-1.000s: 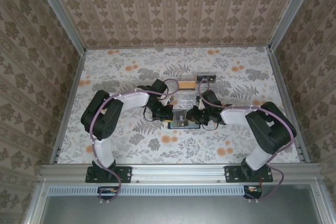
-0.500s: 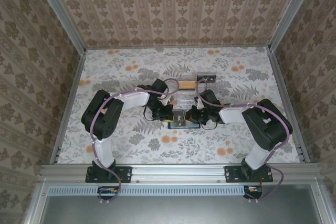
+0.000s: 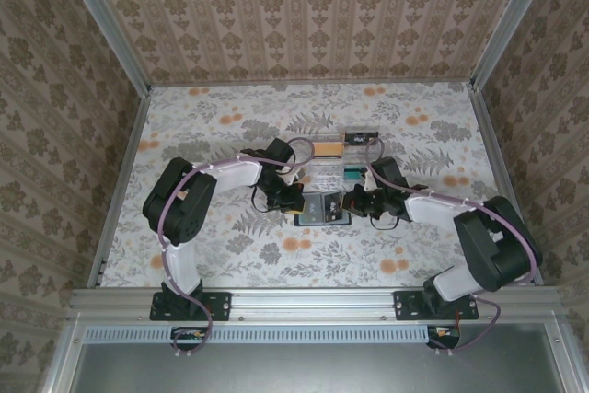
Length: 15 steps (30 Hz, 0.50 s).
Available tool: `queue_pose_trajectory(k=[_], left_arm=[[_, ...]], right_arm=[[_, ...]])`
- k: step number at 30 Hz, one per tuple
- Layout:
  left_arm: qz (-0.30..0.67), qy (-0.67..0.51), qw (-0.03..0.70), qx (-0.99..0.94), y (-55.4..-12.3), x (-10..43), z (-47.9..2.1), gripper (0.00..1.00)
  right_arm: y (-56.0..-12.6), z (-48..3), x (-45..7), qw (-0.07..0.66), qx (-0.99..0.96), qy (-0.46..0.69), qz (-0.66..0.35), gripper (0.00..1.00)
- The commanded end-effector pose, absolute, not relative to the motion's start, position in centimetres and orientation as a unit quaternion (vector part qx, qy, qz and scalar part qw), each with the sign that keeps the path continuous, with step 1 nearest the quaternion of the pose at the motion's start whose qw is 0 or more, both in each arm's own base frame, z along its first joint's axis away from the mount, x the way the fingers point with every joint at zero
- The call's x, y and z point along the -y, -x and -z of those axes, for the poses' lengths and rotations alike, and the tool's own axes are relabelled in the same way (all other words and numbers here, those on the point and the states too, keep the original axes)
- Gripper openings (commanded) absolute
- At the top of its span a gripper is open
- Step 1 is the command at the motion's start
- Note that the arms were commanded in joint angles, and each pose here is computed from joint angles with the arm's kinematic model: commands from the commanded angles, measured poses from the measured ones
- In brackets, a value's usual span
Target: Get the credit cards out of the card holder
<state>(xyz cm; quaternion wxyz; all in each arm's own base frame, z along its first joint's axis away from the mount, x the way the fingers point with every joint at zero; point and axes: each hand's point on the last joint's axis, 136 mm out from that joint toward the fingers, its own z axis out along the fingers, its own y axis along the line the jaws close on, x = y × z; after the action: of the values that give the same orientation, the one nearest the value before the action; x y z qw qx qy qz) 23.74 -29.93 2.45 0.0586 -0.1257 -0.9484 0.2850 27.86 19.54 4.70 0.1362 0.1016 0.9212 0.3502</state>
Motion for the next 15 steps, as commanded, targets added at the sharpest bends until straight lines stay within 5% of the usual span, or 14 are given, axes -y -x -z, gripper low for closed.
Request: queue_pose_trajectory(k=[1,7,15], left_arm=[[-0.246,0.124,0.073,0.958,-23.1,28.3,-1.0,0.00],[-0.270,0.127,0.045,0.954,-24.3,29.2,-3.3,0.05],[-0.320,0.124,-0.021,0.939,-26.4,30.3,-8.5,0.48]], right_arm=[[-26.8,-5.5,-18.2,0.141,-0.935,-0.081,-0.316,0.00],[-26.7,-9.0,-17.6,0.170,-0.938,-0.042,-0.298,0.00],[-27.0,-14.4,-17.2,0.220,-0.940,0.049,-0.258,0.00]])
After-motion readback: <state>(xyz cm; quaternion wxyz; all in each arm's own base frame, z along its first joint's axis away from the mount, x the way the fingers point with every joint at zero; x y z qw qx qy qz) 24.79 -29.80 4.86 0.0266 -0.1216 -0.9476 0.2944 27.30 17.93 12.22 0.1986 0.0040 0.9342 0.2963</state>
